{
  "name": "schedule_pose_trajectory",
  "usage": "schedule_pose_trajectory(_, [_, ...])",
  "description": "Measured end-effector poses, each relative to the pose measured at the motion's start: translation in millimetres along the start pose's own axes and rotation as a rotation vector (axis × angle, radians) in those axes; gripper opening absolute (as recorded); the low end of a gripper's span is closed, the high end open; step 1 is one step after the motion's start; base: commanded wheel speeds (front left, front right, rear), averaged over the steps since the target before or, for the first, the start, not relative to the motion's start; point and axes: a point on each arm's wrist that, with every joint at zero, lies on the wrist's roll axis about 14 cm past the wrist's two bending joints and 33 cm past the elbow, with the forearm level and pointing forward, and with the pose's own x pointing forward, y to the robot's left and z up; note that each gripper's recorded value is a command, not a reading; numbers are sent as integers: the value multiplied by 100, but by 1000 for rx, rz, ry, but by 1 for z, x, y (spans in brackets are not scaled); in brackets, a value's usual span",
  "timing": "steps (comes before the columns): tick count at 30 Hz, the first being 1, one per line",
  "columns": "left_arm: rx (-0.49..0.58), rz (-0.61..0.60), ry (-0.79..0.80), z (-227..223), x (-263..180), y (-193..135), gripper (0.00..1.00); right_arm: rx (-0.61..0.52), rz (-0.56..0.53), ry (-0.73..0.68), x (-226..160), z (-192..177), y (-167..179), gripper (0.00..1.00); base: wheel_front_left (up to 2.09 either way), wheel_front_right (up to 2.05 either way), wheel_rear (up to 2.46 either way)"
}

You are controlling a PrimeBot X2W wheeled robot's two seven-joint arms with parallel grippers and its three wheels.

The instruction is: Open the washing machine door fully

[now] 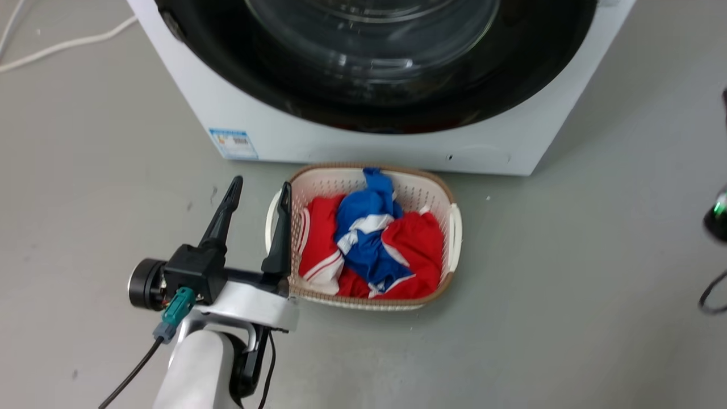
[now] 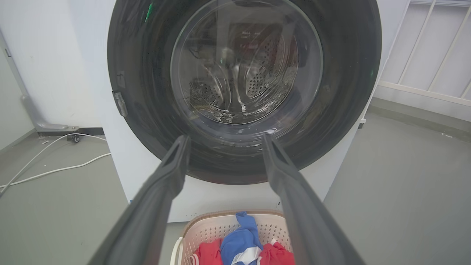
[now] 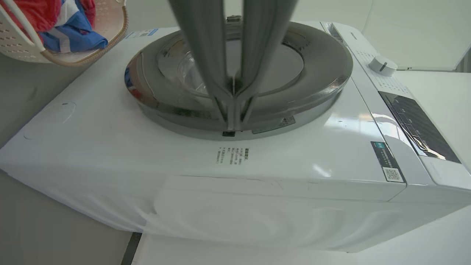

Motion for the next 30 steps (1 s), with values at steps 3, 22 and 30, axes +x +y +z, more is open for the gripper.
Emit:
schedule_pose_trajectory(3, [4, -3, 10, -7, 6, 2, 100, -36, 0, 66, 26, -8, 9, 0, 0, 0, 0])
schedule_pose_trajectory(22, [8, 17, 51, -34, 25, 17, 100, -228, -61, 343, 125, -77, 31, 0, 0, 0, 0])
schedule_pose_trajectory(30, [9, 21, 75, -47, 29, 20, 100, -253, -91, 407, 142, -95, 22, 0, 0, 0, 0])
